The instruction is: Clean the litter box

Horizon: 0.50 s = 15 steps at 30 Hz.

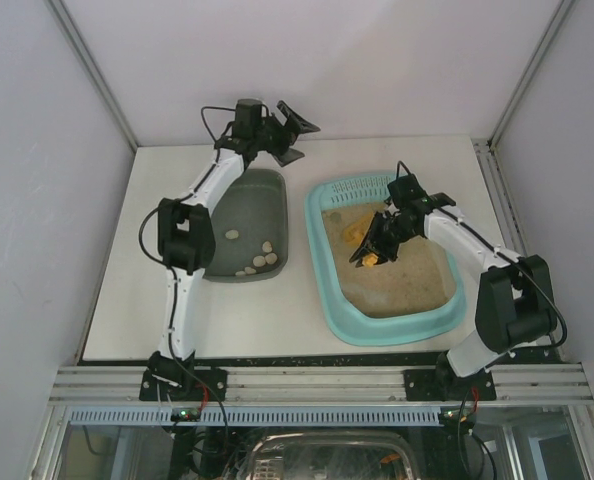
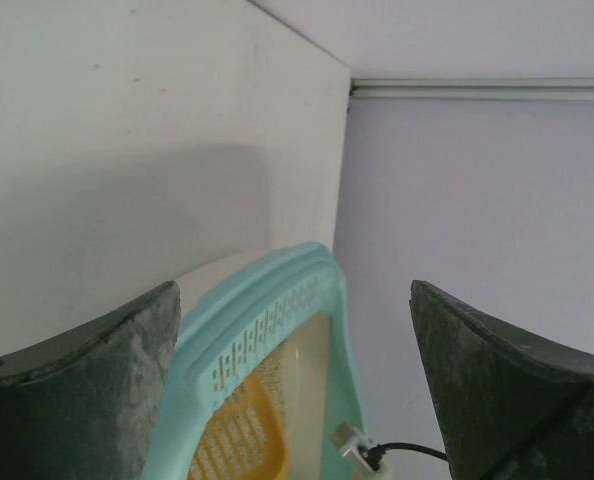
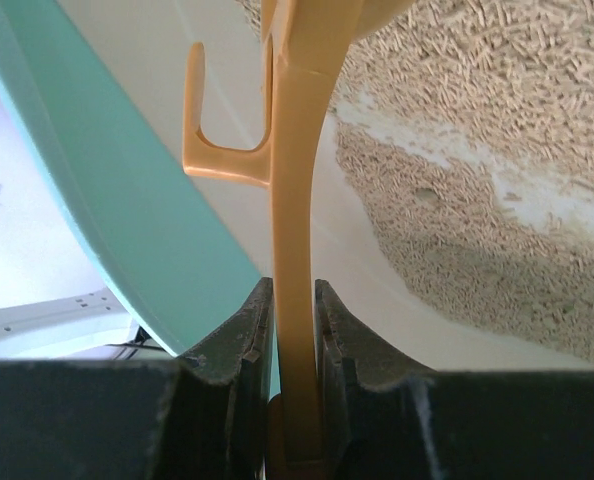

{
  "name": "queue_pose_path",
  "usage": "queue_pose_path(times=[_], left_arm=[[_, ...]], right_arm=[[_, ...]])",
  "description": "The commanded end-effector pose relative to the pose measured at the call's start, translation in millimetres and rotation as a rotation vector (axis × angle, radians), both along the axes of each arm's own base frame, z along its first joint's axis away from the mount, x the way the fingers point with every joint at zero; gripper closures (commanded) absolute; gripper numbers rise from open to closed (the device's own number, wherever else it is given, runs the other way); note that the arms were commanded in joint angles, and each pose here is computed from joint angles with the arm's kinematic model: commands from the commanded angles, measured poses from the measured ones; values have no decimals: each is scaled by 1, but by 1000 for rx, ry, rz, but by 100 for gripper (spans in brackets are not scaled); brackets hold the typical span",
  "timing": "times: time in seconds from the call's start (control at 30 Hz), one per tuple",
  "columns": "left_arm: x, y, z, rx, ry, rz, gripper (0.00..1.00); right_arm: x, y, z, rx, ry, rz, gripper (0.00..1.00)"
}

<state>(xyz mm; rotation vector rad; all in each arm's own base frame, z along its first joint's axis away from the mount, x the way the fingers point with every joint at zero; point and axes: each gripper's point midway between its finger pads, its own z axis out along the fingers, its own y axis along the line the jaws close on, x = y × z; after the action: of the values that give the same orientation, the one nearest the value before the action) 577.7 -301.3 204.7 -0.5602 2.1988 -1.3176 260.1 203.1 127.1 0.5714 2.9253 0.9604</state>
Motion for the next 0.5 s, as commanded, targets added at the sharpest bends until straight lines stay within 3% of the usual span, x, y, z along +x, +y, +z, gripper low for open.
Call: queue_pose_path(times=[0.0,0.17,0.47], left_arm=[[3,-23,56,-131,-117,-43,0],[-5,-56,47,-205,-107,-98,0],[-20,-91,14,-222,-77,-153,0]], right_arm=[[-3,-3,18,-7,9,-15,100],[5,4,12,31,24,-17,100],[15,15,-11,92,30,-25,100]])
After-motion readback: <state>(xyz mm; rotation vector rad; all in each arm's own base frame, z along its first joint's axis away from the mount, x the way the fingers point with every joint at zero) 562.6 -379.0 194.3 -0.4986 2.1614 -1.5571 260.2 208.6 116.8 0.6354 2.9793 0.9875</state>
